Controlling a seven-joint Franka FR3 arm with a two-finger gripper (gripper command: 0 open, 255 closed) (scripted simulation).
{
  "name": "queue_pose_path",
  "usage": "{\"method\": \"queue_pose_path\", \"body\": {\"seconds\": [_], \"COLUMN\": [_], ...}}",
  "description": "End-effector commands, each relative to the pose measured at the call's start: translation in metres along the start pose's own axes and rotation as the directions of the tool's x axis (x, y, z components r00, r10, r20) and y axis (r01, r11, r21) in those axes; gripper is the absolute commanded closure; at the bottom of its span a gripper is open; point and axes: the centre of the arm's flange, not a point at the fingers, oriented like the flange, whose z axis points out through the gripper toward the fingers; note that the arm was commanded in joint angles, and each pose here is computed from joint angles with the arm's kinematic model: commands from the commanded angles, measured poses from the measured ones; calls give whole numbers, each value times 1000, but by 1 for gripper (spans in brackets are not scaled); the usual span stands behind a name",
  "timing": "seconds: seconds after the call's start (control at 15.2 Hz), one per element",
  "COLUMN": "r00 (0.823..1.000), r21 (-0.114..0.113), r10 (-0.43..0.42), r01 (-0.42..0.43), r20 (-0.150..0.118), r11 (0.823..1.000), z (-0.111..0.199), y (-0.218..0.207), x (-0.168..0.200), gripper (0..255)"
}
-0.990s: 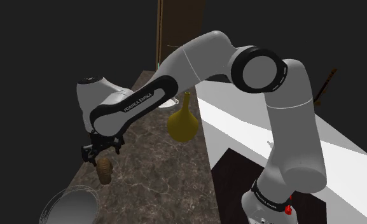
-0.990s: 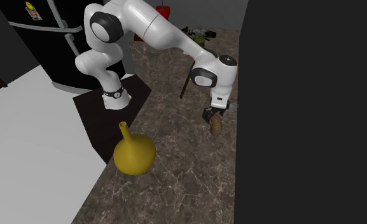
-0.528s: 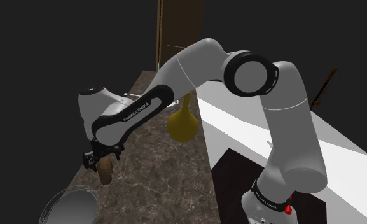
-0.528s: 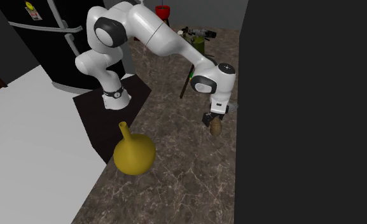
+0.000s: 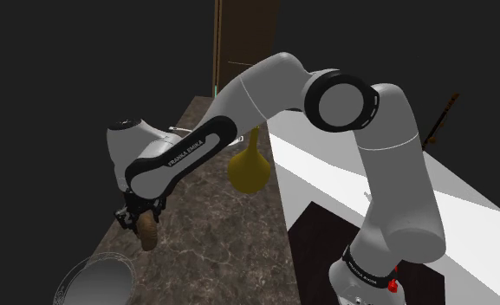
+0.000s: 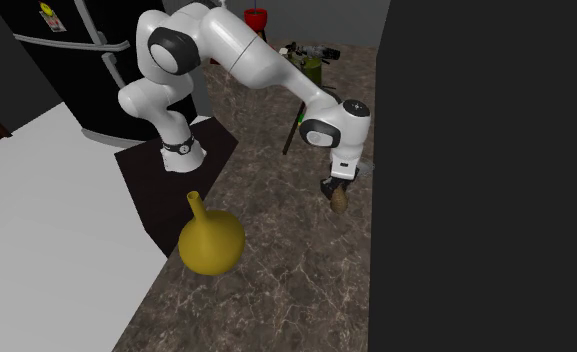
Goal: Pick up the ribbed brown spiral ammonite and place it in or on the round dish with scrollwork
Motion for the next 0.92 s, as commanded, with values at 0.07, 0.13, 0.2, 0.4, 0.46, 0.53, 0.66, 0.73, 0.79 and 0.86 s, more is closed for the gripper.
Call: {"method": "queue_pose_path", "body": {"seconds": [0.07, 0.13, 0.2, 0.4, 0.46, 0.53, 0.66, 0.73, 0.79, 0.86], "r00": [1000, 1000, 1000, 1000, 1000, 1000, 1000, 1000, 1000, 1000], "r21": [0, 0, 0, 0, 0, 0, 0, 0, 0, 0], "r10": [0, 0, 0, 0, 0, 0, 0, 0, 0, 0], "r01": [0, 0, 0, 0, 0, 0, 0, 0, 0, 0], "r20": [1, 1, 1, 1, 1, 1, 1, 1, 1, 1], "r11": [1000, 1000, 1000, 1000, 1000, 1000, 1000, 1000, 1000, 1000], "z": [0, 0, 0, 0, 0, -5, -15, -21, -26, -31], "y": [0, 0, 0, 0, 0, 0, 0, 0, 0, 0], "x": [0, 0, 0, 0, 0, 0, 0, -1, -1, -1], "gripper": [255, 255, 255, 255, 255, 255, 255, 255, 255, 255]}}
